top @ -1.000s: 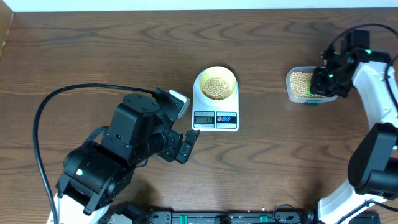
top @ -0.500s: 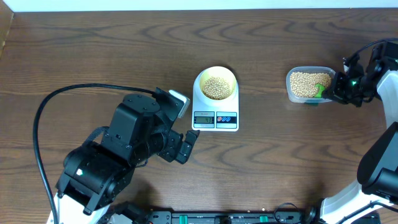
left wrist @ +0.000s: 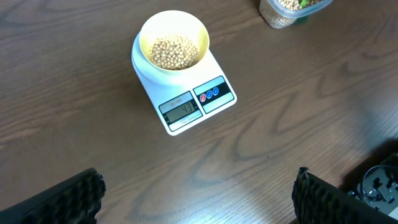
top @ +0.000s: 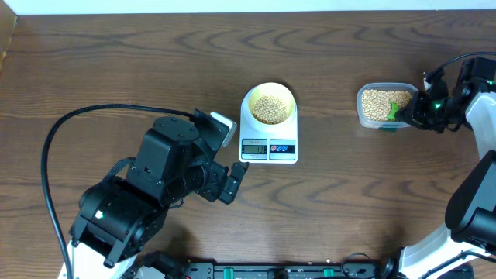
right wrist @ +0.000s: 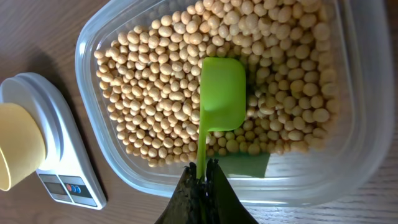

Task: Scoop item into bowl and weigh 50g on scale
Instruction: 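Dip the green scoop into the soybeans and lift it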

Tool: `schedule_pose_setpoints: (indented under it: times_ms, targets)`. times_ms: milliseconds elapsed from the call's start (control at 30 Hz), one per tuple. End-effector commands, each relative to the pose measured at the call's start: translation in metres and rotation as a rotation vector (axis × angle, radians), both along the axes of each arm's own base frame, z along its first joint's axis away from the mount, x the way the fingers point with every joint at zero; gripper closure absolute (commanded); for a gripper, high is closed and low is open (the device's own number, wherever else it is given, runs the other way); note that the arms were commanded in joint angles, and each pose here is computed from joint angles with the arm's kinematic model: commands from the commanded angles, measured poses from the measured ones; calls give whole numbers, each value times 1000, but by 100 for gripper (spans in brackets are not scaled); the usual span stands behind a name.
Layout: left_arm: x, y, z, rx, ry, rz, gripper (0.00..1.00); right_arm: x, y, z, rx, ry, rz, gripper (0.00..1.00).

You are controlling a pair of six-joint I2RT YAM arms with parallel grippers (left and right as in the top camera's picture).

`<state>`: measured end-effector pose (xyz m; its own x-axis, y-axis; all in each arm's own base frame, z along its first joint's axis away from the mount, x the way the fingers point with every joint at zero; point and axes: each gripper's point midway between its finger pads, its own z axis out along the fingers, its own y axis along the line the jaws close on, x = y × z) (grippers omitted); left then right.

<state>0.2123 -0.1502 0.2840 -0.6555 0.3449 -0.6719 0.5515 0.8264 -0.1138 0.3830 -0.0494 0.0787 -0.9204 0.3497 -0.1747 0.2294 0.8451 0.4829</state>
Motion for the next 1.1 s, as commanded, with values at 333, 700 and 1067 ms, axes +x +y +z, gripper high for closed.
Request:
schedule_pose_setpoints:
  times_ms: [333,700,1067]
  targets:
    - [2,2,2,13,-16,2,1,4,15,9,142,-61,16,99]
    - [2,2,2,13,-15,2,1,4,-1,30,305,-132,-52,99]
    - [2,2,2,13,-16,2,1,-10,-1,35,379,-98,-74,99]
